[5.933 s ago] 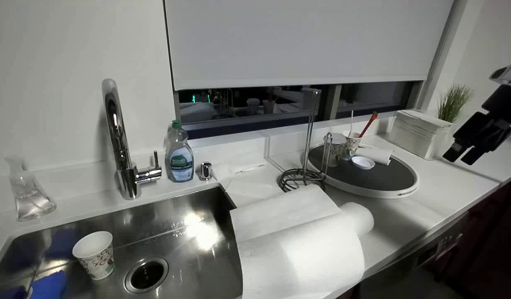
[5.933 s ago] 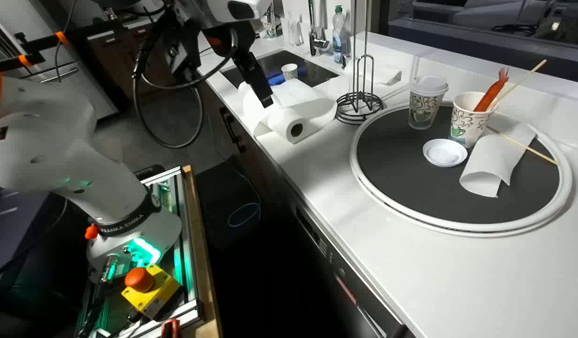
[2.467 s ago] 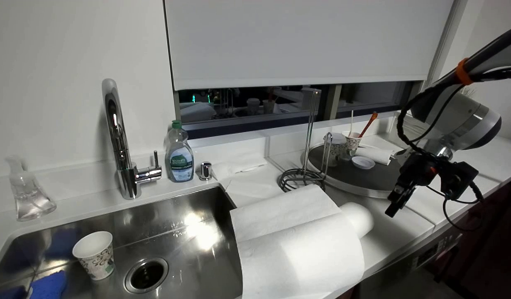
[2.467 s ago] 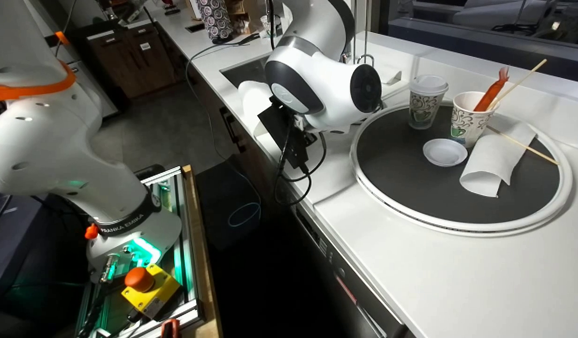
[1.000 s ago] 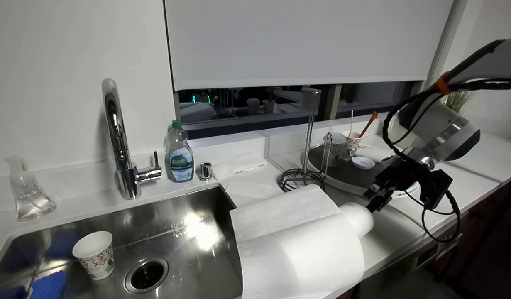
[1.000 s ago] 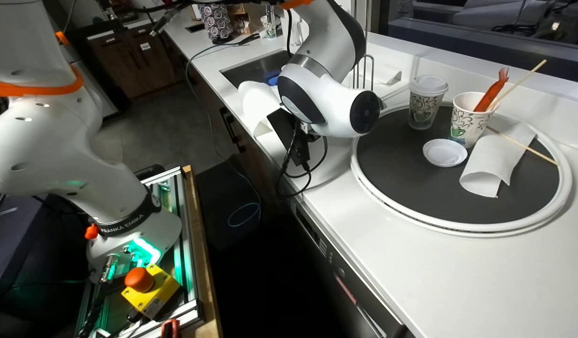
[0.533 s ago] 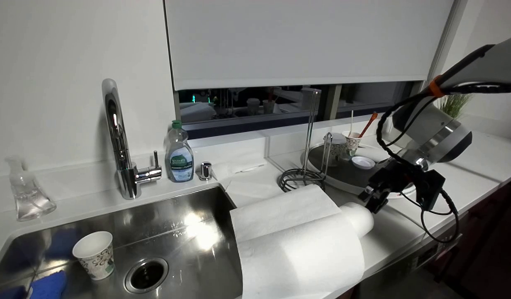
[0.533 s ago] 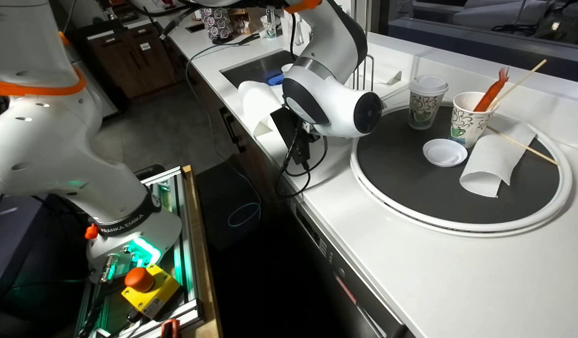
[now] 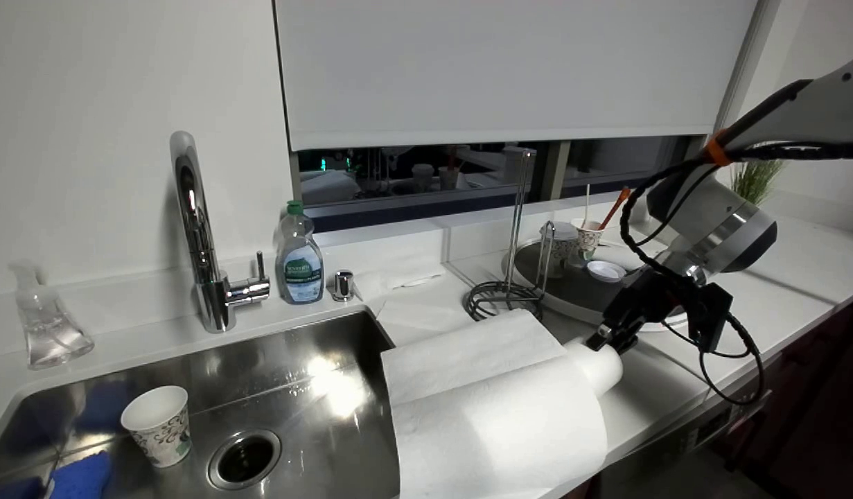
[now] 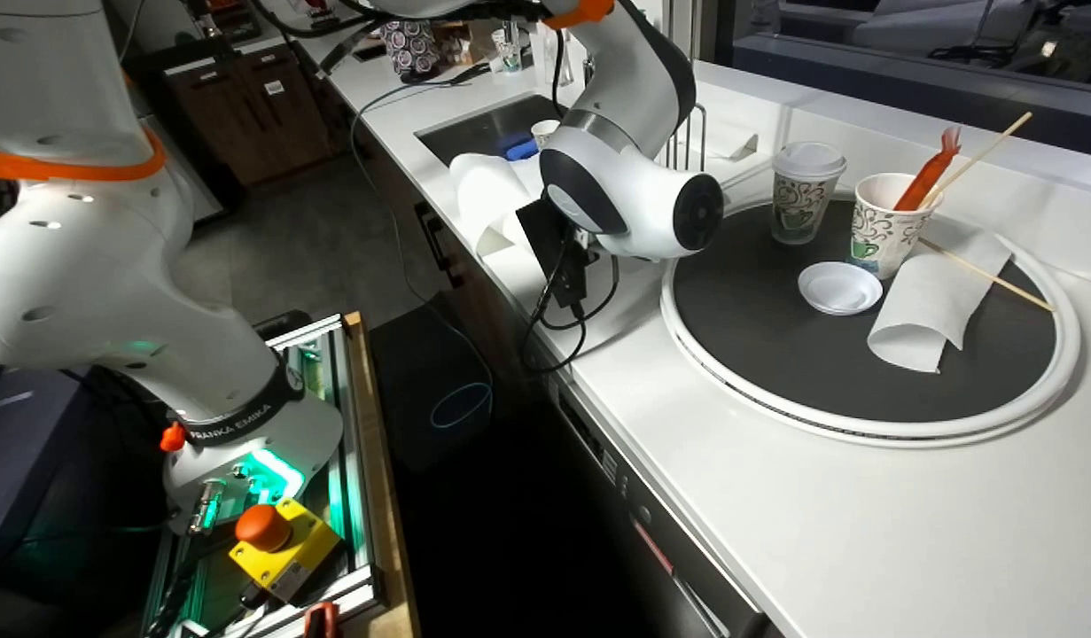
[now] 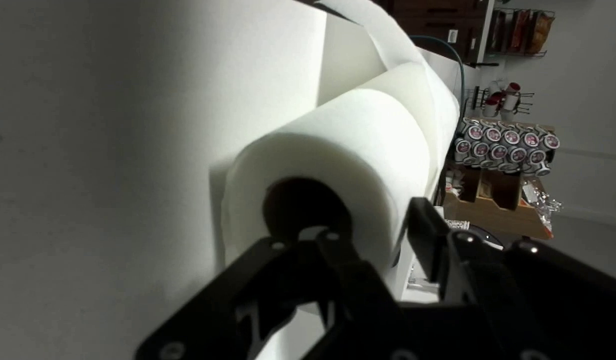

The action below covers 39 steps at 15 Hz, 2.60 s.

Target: Pick up the paper towel roll and place it on the paper towel holder

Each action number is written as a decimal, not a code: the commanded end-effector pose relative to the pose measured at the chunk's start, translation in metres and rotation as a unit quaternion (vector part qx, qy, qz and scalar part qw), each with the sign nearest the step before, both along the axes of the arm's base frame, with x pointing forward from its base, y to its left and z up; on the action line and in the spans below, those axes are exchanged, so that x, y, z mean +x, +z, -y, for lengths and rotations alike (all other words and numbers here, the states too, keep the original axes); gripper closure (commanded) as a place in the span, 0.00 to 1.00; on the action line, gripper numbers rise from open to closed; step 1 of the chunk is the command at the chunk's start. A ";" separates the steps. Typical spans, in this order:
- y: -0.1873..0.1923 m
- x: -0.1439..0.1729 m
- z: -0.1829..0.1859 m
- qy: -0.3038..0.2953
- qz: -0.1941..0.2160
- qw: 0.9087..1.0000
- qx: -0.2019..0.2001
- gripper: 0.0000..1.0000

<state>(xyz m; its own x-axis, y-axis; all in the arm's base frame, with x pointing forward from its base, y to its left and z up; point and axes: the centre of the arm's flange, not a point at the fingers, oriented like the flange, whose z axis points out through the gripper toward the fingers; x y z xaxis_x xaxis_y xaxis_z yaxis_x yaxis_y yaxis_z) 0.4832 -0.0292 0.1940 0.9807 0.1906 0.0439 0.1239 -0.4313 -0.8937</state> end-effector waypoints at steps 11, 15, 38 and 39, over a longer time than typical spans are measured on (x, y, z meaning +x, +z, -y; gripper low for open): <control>0.117 -0.033 0.026 0.103 0.082 0.990 -0.047 0.97; 0.205 -0.043 0.043 0.100 0.171 0.974 -0.109 0.97; 0.453 -0.101 0.034 0.089 0.382 0.867 -0.307 0.97; 0.475 -0.104 0.031 0.101 0.391 0.854 -0.327 0.97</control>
